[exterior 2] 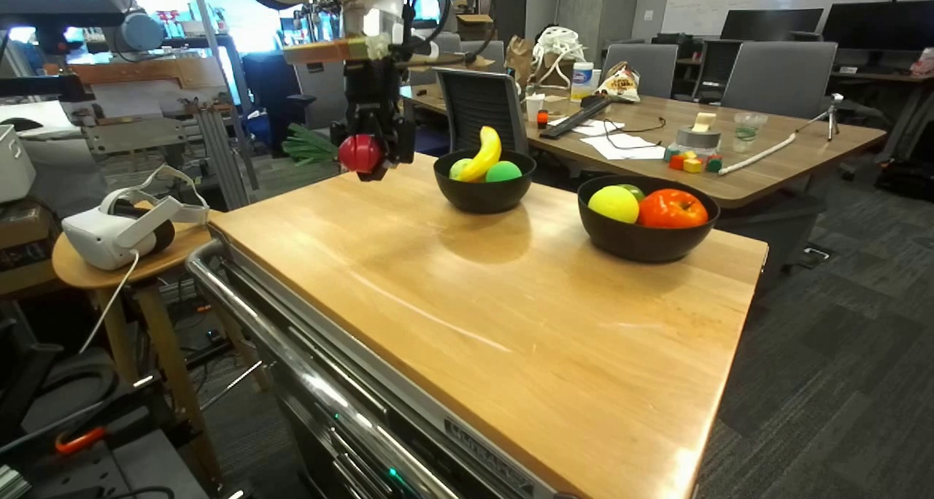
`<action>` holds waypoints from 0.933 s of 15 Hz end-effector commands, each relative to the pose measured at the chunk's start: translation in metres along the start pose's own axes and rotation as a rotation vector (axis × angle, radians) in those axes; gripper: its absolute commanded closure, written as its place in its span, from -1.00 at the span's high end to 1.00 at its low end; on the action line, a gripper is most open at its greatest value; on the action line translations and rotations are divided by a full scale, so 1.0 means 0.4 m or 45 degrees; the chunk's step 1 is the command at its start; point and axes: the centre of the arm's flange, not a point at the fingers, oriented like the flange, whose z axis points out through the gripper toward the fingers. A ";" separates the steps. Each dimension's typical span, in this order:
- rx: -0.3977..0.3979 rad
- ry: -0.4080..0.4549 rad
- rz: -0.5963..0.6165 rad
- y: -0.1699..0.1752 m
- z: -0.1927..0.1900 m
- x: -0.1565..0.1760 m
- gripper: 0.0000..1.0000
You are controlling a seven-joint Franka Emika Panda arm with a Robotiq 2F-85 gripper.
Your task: Place the fruits and vegetables inside the two black bowls
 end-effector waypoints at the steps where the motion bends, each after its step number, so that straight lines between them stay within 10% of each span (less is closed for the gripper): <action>1: -0.257 0.046 0.042 0.101 -0.150 -0.148 -0.97; 8: -0.791 0.188 0.130 0.360 -0.226 -0.065 -0.95; 14: -0.908 0.378 0.174 0.474 -0.146 0.119 -0.95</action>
